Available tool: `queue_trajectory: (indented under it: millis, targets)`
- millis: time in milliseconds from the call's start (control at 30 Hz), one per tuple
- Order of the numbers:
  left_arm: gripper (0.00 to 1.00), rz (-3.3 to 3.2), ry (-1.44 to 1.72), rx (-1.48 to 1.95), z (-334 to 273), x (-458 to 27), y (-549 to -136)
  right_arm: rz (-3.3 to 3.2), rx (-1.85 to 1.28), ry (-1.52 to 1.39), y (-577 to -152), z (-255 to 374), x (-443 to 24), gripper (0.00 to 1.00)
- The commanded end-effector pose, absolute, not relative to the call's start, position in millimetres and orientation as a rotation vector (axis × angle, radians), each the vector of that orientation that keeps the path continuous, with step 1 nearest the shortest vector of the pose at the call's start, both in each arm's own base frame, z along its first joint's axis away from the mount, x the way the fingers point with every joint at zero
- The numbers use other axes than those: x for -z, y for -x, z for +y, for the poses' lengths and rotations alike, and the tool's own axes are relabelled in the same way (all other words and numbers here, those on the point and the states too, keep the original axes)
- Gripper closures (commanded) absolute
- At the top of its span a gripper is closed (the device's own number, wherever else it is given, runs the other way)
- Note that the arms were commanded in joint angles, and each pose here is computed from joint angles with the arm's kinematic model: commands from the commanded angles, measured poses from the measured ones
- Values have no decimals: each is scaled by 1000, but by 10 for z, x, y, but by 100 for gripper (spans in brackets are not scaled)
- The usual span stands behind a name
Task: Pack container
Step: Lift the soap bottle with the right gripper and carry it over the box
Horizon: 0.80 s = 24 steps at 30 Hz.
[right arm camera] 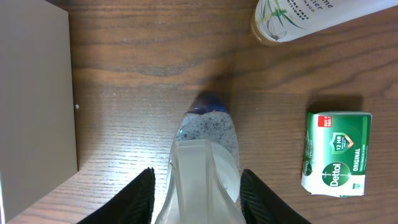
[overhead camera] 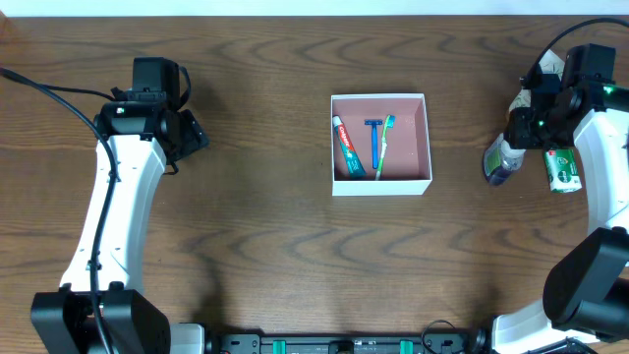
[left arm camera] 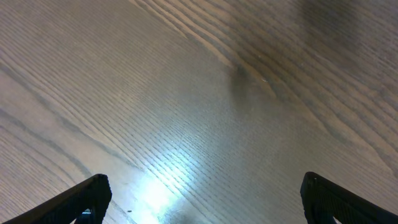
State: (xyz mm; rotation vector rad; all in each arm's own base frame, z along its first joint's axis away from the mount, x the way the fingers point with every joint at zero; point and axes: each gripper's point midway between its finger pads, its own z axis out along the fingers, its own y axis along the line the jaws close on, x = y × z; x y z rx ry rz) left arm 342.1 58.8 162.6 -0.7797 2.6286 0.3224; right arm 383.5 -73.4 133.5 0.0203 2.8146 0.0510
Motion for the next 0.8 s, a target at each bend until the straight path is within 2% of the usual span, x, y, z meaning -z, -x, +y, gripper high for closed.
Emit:
queue_trajectory:
  millis: [0, 367, 500, 767]
  targets:
    - [2, 2634, 790, -346, 621, -1596, -3397, 2800, -44, -35, -3890, -726, -1382, 60]
    - [2, 2634, 790, -346, 621, -1596, -3397, 2787, -45, -59, -3912, -729, -1501, 68]
    - [2, 2634, 790, -346, 621, -1596, -3397, 2761, -41, -76, -3924, -729, -1716, 75]
    - [2, 2634, 789, -346, 621, -1596, -3397, 2695, -50, -87, -3890, -684, -2272, 74]
